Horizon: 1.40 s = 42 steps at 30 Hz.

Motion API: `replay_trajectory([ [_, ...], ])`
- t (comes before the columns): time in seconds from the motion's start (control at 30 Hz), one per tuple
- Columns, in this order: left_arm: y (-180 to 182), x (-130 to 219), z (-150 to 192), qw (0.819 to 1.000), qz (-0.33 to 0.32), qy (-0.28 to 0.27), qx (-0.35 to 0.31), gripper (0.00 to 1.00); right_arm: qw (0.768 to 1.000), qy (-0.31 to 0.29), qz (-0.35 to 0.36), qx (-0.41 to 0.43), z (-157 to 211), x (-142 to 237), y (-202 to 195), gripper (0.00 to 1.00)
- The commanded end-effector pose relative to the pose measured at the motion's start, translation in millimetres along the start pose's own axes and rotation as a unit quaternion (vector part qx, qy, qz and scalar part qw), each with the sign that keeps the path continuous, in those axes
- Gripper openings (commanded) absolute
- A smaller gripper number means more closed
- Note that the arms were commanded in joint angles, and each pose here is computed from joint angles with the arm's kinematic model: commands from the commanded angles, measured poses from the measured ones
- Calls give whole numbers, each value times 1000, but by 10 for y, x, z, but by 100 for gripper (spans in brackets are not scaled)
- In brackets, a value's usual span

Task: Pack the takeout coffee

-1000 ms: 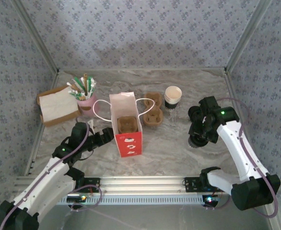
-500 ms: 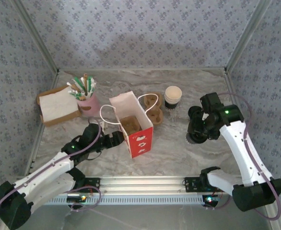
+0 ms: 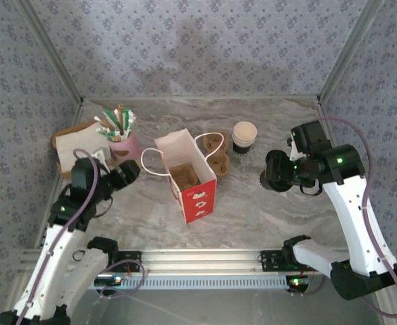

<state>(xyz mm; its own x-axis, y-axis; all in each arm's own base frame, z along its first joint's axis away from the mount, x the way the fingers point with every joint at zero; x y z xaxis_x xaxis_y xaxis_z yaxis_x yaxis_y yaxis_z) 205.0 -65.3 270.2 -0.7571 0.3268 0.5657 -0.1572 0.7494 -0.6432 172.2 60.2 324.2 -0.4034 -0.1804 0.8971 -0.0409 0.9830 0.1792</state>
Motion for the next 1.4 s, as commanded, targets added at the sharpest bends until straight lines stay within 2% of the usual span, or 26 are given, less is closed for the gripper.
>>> replay_trajectory([
  [0.0,-236,-26,-265,998,9,23,-49,78,1000,6,-22,22,50,161,72,71],
  [0.2,-685,-448,-801,996,28,53,-72,70,997,-10,-63,40,43,346,206,70],
  [0.43,-772,-1172,-946,990,19,117,-82,62,992,-36,-105,57,11,587,348,70],
  [0.73,-896,-1721,-630,976,21,188,-111,58,983,-50,-162,72,-50,735,538,69],
  [0.87,-949,-1801,-439,970,24,211,-121,57,980,-53,-172,79,-57,770,590,69],
  [1.37,-1215,-1954,23,957,55,241,-151,56,972,-54,-202,108,-15,848,763,68],
])
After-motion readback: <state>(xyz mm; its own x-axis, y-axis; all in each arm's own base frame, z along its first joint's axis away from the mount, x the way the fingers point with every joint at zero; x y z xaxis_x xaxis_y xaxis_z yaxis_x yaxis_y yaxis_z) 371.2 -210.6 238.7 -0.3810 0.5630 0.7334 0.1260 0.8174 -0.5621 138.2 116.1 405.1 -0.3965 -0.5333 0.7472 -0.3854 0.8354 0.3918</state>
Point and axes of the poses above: each hand's point on the last joint's axis, 136 mm out from that joint toward the fingers, its own x axis back along the fingers, its own y axis along the line the jaws close on, z = x × y, the point moved 5 cm from there along x, back along the fingers, and after that the axes turned 6 degrees about x, right-handed, at the moved point
